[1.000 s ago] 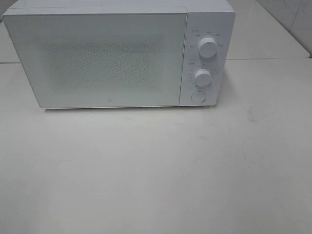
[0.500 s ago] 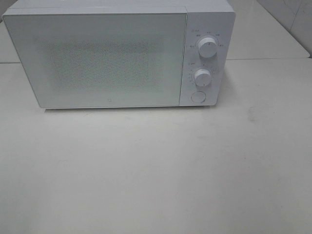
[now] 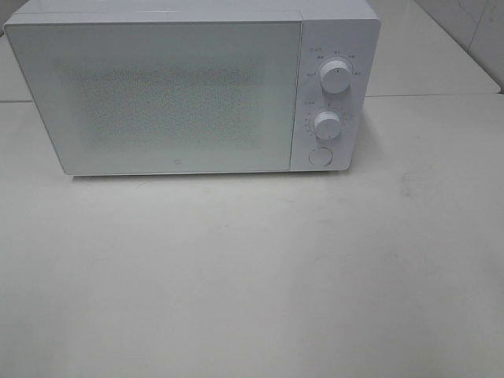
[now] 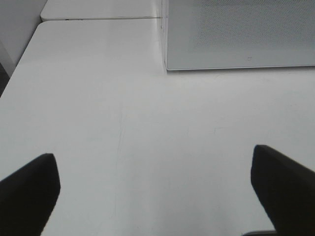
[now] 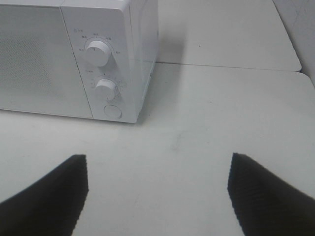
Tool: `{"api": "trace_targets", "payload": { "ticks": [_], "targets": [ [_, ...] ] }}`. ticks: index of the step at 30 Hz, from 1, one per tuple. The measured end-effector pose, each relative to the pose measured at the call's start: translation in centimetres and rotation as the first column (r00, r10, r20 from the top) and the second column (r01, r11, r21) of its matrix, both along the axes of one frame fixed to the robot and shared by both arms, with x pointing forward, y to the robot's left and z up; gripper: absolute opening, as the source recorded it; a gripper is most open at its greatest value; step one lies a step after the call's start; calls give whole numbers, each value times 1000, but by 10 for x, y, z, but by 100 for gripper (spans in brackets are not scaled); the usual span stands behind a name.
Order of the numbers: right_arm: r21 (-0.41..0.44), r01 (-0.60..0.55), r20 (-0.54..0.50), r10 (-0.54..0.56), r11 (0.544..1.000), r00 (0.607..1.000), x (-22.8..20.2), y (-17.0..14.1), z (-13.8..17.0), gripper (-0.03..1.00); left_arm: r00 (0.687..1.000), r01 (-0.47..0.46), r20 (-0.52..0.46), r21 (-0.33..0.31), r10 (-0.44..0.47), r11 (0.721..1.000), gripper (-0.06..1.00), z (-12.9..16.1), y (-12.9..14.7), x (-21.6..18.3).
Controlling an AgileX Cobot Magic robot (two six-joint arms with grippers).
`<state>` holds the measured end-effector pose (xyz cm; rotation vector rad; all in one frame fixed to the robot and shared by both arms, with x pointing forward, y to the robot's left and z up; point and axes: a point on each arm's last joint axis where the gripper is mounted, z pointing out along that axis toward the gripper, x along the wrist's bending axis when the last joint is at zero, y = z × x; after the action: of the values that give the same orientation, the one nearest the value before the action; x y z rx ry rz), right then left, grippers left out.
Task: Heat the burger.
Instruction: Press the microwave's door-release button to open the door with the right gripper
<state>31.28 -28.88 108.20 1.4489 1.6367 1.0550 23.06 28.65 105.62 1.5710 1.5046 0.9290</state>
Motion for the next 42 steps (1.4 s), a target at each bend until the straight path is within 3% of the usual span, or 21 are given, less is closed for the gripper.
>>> {"api": "trace_targets", "payload": {
  "ticks": [19, 34, 42],
  "targets": [
    [11, -33, 71, 32, 999, 997, 69, 16, -4, 77, 1000, 0, 0, 0, 0, 1000, 98, 0, 0, 0],
    [62, -79, 257, 61, 995, 965, 101, 26, -56, 77, 1000, 0, 0, 0, 0, 1000, 98, 0, 0, 0],
    [69, -31, 285, 10, 997, 958, 117, 25, -85, 77, 1000, 0, 0, 0, 0, 1000, 98, 0, 0, 0]
  ]
}}
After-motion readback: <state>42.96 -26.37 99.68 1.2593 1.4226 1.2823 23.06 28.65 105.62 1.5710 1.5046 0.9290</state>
